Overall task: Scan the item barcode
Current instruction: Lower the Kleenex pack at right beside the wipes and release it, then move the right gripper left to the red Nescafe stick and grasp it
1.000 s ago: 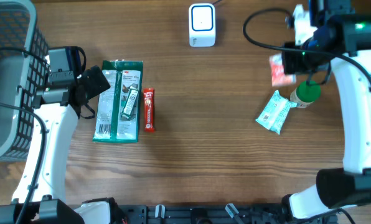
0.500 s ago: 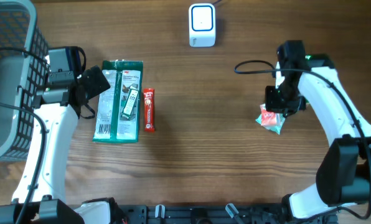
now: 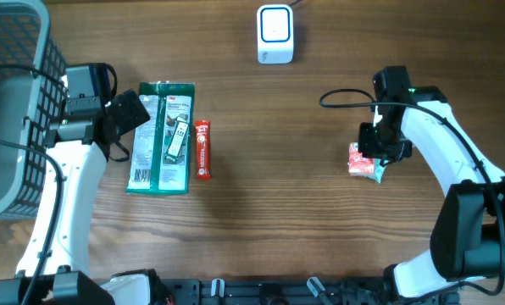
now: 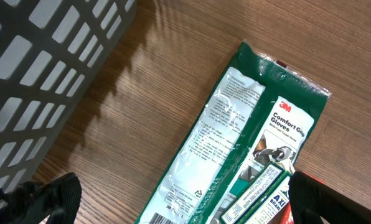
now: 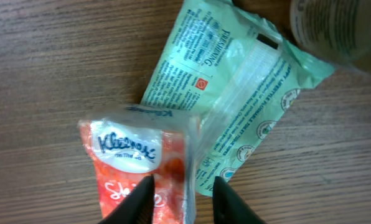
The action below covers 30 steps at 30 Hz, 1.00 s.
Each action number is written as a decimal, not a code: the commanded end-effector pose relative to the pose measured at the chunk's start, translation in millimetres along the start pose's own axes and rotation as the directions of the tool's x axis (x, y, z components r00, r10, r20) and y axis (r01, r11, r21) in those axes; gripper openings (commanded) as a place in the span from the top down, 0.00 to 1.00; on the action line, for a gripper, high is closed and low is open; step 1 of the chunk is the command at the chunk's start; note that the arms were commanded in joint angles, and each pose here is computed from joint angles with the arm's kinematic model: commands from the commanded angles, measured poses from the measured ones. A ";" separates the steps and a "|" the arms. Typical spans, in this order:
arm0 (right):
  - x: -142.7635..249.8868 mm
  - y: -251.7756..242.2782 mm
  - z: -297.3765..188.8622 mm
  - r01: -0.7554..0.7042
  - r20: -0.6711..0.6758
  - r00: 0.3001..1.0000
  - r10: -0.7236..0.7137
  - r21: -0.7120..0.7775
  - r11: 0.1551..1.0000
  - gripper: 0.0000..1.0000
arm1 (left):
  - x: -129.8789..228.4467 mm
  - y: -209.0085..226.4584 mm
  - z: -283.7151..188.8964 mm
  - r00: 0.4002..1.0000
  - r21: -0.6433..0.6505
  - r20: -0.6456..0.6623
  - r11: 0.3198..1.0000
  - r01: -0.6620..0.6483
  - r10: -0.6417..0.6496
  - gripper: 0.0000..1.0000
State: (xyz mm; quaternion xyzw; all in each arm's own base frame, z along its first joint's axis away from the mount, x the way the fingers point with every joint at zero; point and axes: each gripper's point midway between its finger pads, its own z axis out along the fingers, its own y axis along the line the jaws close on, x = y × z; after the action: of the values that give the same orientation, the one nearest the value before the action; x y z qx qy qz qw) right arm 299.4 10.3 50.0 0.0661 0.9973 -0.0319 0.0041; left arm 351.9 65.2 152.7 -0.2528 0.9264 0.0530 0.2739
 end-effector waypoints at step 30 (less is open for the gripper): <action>16.5 124.1 -149.7 0.297 0.218 0.953 -0.208 -0.554 0.778 0.36 | -2.8 0.5 -2.2 1.000 0.004 0.010 1.000 0.014 -0.014 0.00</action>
State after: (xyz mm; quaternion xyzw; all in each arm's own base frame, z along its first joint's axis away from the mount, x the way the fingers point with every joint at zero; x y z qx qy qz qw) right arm 304.3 115.3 176.6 -0.0314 0.9712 0.2199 0.0860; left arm 351.9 65.2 152.7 -0.2528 0.9264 0.0530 0.2739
